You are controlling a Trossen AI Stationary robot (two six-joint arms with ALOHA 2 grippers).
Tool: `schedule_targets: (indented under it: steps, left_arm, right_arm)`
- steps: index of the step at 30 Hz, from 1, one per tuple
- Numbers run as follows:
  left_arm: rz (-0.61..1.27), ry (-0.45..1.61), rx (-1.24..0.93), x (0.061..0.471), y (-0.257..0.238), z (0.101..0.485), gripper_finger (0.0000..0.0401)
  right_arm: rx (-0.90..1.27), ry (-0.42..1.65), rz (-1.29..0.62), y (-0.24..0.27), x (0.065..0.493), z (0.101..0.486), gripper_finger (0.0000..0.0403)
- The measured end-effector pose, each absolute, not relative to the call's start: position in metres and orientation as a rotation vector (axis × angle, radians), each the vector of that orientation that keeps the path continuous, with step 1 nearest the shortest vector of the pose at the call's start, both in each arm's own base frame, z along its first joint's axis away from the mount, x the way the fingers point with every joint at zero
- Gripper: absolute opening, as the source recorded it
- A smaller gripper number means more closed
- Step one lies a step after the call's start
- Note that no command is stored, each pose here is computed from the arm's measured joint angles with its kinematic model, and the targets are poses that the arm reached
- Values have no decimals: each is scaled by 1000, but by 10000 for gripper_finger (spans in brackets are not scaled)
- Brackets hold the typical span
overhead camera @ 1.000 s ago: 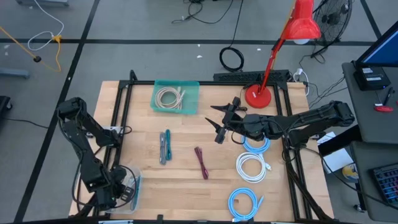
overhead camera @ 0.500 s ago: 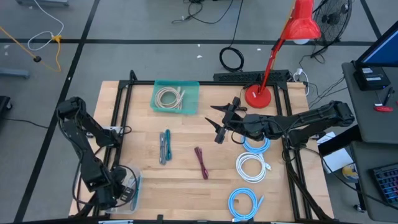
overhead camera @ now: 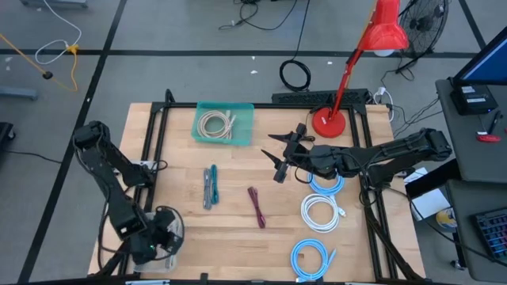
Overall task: Pick & Place USB Port
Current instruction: Put the brown charger cable into the transparent bin, then put the top blue HDMI cable into the green bin
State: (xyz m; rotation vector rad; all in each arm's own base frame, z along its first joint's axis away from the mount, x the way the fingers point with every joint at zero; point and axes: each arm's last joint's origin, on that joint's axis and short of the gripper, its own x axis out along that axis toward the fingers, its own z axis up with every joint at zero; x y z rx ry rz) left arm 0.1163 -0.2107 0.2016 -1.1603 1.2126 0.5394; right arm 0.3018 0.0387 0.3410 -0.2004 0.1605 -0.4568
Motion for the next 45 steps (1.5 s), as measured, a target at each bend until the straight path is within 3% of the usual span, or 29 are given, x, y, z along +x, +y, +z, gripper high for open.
schedule_targets:
  steps: [6, 9, 14, 23, 30, 38, 45]
  left_arm:
    - [516, 1289, -1136, 120, -208, 203, 47]
    - [455, 1280, -1125, 123, -209, 214, 11]
    - [381, 1180, -1086, 128, -207, 238, 4]
    - [238, 730, -644, 150, -198, 291, 2]
    - [260, 563, -279, 166, -186, 298, 2]
    - [313, 525, -143, 178, -173, 300, 2]
    - [356, 519, -188, 184, -166, 300, 26]
  right_arm:
    - [-200, 161, -457, 39, 302, 341, 226]
    - [-200, 161, -457, 39, 302, 341, 226]
    - [-200, 160, -457, 39, 302, 341, 226]
    - [-203, 161, -457, 39, 302, 341, 226]
    - [-204, 162, -457, 39, 302, 341, 226]
    - [-221, 166, -456, 39, 302, 341, 226]
    - [-223, 167, -456, 39, 302, 341, 226]
